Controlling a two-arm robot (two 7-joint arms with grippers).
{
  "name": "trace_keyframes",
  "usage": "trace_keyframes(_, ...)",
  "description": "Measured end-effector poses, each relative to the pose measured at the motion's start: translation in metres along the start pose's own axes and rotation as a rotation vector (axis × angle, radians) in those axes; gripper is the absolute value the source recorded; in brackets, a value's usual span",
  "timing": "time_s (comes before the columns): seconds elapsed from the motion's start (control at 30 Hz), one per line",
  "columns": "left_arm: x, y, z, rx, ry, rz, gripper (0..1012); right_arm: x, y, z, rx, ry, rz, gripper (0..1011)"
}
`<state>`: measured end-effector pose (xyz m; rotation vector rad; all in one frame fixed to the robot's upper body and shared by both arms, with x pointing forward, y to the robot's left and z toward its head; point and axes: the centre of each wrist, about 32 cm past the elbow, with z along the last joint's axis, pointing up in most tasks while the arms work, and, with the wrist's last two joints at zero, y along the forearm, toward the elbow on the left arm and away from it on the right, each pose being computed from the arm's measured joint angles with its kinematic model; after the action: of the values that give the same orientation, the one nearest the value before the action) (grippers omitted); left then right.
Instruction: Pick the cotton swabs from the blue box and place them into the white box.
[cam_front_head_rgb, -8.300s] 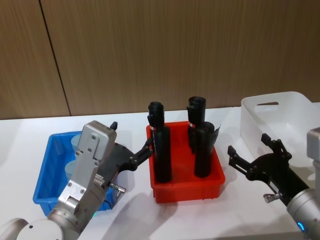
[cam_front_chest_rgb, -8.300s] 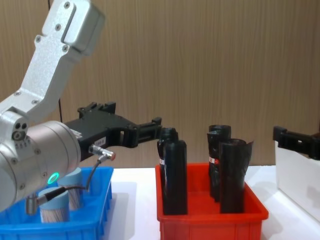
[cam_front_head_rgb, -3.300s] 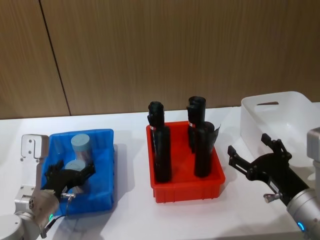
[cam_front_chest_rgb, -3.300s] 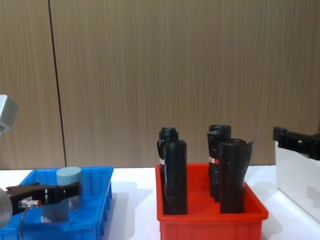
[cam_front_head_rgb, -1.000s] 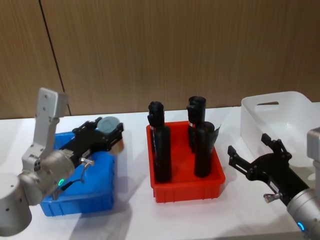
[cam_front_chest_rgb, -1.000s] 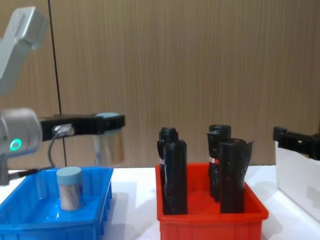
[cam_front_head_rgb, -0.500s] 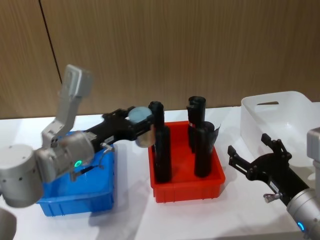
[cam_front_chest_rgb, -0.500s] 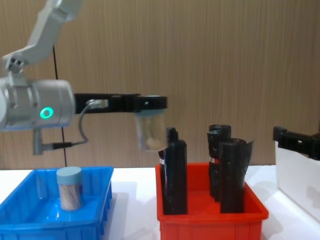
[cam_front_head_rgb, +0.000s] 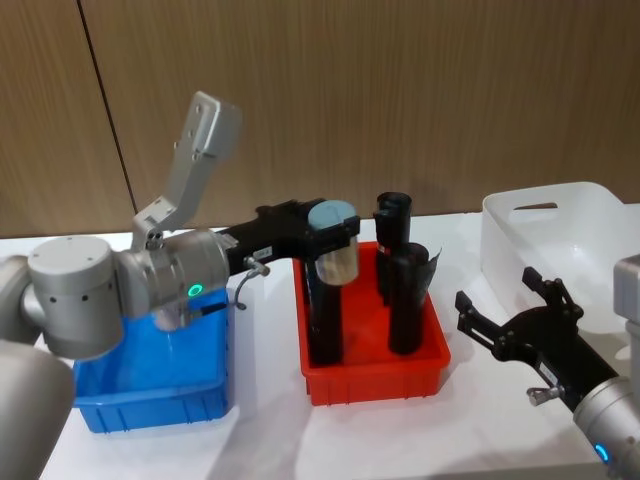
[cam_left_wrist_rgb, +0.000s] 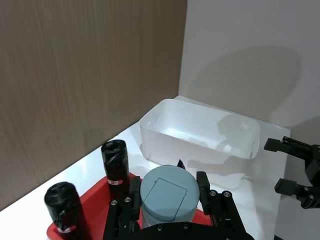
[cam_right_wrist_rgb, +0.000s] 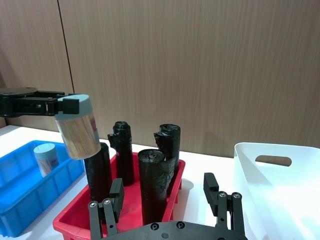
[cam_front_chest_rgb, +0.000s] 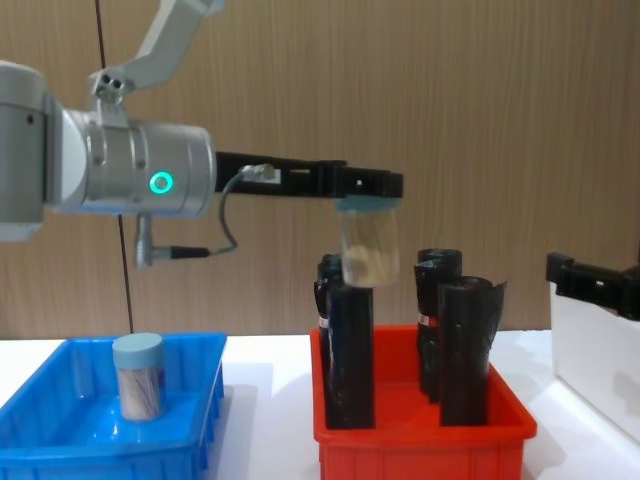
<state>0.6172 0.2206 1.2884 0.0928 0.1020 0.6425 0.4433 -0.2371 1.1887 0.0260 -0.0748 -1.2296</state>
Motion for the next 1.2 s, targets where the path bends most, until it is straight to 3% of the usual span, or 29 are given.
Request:
trace_keyframes(0.27, 0.0015, -0.0091, 0.0079, 0.016, 0.002, -0.036, 674, 0.000, 0.000, 0.000, 0.000, 0.000, 0.000, 1002)
trace_keyframes(0.67, 0.0023, -0.0147, 0.0132, 0.025, 0.002, -0.058, 674, 0.002, 0.007, 0.002, -0.018, 0.009, 0.053, 1002)
trace_keyframes(1.2, 0.0027, -0.0172, 0.0156, 0.030, 0.003, -0.068, 674, 0.004, 0.042, 0.009, -0.086, 0.048, 0.178, 1002)
